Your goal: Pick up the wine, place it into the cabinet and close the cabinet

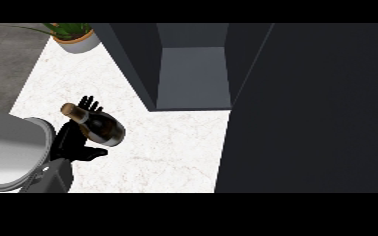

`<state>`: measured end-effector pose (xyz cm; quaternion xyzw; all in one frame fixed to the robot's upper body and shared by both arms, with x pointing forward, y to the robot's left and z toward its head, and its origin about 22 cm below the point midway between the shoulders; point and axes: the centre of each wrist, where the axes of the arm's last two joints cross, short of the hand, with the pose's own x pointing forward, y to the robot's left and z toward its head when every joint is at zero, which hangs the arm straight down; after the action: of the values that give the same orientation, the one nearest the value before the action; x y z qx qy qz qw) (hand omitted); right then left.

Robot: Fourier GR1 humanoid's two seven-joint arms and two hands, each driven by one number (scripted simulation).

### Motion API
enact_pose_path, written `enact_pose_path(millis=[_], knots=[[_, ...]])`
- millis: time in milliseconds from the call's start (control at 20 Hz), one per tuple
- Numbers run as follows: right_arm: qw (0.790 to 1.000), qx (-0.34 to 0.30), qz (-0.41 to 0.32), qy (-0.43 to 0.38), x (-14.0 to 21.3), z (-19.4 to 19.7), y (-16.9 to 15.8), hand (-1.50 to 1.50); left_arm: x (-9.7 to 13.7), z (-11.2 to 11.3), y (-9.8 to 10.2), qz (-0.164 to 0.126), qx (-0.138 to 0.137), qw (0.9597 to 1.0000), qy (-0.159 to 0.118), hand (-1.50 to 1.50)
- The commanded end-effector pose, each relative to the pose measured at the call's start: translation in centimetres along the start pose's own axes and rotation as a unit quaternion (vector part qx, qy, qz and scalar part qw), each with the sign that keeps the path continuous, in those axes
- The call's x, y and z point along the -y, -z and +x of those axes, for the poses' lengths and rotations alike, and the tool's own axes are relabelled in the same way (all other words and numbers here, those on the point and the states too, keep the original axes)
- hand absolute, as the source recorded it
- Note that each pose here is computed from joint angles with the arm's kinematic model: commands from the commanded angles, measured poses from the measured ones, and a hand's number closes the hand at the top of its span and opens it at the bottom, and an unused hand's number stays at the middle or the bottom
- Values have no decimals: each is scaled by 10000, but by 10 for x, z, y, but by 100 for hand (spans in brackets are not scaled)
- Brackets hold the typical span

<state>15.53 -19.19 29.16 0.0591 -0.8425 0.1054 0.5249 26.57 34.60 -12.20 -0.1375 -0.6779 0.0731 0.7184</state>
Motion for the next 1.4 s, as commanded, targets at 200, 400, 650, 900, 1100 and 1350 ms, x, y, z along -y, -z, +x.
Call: enact_pose_path(millis=[200,400,650,900,1100,1350], knots=[[9992,-8,382,119,8,15,-17,-150,11,-7,11,-455,236,9967,-624,150],[9996,66,264,97,6,14,-12,-150,27,-9,19,-880,491,9949,62,150],[9995,-28,231,236,2,4,-27,-150,40,-9,22,-988,1178,9863,598,150],[9997,-73,218,107,2,3,-14,-150,76,-28,19,-435,1417,9830,1084,150],[9996,-148,205,94,9,8,-20,-150,91,-23,20,-58,1802,9751,1288,150],[9998,-132,103,110,10,11,-23,-150,145,-7,39,-239,2299,9653,1215,150]])
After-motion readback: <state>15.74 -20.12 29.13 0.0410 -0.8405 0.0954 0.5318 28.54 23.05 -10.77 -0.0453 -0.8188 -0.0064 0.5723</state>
